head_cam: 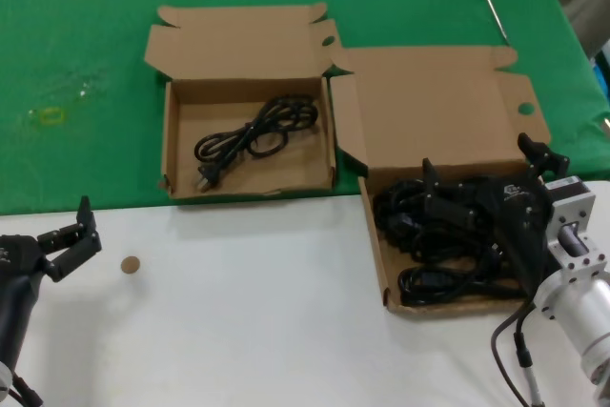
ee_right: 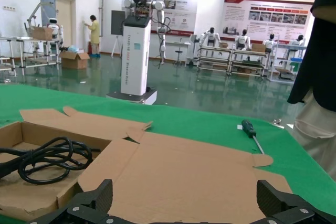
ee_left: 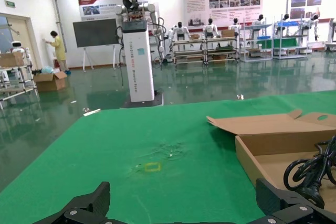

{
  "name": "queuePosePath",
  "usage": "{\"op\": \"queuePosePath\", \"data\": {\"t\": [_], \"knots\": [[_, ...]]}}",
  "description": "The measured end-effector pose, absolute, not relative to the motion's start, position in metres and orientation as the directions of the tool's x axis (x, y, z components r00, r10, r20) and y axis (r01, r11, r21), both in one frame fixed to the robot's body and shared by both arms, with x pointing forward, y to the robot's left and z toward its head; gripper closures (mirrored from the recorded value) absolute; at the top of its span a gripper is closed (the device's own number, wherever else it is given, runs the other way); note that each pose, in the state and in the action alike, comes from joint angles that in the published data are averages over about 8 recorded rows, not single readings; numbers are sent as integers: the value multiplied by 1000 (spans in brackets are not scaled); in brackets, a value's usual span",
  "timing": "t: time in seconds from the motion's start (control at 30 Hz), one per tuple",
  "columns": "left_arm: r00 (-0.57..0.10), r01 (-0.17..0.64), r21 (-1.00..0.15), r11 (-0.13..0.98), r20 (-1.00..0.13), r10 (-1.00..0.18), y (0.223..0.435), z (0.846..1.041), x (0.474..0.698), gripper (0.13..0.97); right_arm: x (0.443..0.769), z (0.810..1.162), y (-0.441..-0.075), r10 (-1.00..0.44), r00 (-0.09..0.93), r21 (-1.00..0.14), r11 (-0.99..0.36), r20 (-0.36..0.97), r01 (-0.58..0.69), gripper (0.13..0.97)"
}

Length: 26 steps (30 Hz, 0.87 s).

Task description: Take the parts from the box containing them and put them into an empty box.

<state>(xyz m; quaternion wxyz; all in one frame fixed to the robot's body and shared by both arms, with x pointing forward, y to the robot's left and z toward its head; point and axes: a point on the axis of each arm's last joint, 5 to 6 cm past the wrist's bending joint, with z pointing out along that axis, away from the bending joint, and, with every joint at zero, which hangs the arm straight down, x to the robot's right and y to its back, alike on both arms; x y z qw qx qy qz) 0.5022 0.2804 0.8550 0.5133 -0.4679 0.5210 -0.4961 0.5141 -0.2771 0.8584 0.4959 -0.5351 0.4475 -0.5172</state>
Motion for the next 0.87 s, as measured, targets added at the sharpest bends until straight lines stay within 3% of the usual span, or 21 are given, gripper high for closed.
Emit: {"op": "queuePosePath", "data": {"t": [0.87], "knots": [[-35,22,-997,70,-71,-997,280,855,502,132,514,858,-277,-992,64,-994,-108,110,34,130]]}}
